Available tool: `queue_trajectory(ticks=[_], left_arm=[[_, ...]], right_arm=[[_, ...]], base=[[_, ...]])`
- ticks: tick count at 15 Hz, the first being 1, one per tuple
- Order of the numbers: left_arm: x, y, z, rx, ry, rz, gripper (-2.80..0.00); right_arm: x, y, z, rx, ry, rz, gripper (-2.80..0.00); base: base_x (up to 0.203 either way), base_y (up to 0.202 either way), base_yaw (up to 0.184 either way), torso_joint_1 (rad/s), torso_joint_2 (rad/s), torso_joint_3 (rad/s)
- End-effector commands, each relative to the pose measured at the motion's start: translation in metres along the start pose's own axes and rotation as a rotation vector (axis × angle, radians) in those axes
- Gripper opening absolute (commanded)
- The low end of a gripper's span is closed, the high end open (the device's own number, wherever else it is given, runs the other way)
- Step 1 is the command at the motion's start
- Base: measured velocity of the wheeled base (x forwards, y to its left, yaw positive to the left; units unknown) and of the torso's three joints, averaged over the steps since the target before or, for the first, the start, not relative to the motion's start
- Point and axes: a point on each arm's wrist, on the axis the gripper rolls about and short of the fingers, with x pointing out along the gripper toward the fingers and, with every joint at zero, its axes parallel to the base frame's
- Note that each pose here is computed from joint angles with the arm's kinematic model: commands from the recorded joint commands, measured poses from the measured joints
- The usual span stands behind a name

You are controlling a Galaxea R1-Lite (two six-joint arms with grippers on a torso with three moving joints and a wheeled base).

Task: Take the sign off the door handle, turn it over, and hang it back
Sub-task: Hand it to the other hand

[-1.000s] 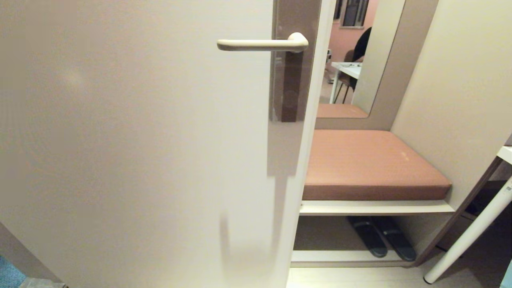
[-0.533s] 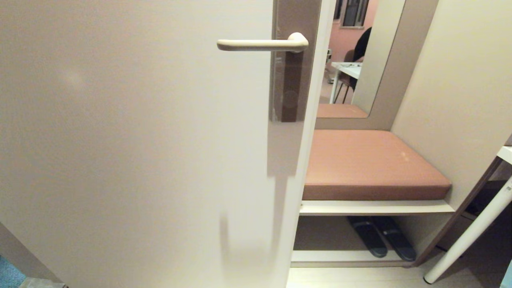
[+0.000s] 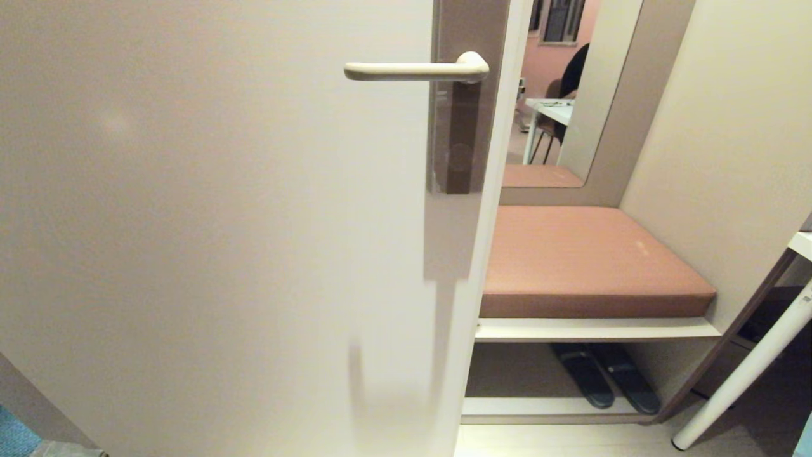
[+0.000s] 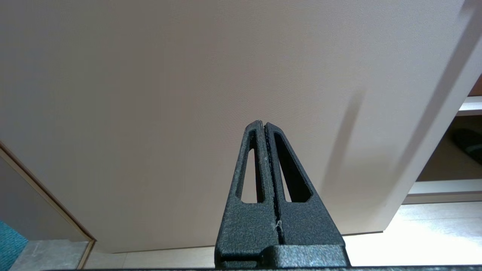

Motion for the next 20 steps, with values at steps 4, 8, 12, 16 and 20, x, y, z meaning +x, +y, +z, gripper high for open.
queue_trajectory(ticks=[4,8,12,16,20], left_arm=[[0.0001,0.0,0.0,0.001,0.001,0.0,-2.8],[0.0001,0.0,0.0,0.002,0.001,-0.001,-2.8],[0.0001,0.0,0.0,0.003,0.001,-0.001,-2.8],[0.0001,-0.0001,0.0002,0.017,-0.001,-0.006,-2.8],[0.0001,-0.0001,0.0002,0.017,-0.001,-0.006,-2.8]], right_arm=[[0.0001,0.0,0.0,-0.001,0.002,0.001,-2.8],[0.0001,0.0,0.0,-0.001,0.002,0.001,-2.8],[0.0001,0.0,0.0,-0.001,0.002,0.001,-2.8],[0.0001,0.0,0.0,-0.001,0.002,0.001,-2.8],[0.0001,0.0,0.0,-0.001,0.002,0.001,-2.8]], base=[[0.0,0.0,0.0,0.0,0.0,0.0],[0.0,0.0,0.0,0.0,0.0,0.0],[0.0,0.0,0.0,0.0,0.0,0.0],[0.0,0.0,0.0,0.0,0.0,0.0],[0.0,0.0,0.0,0.0,0.0,0.0]])
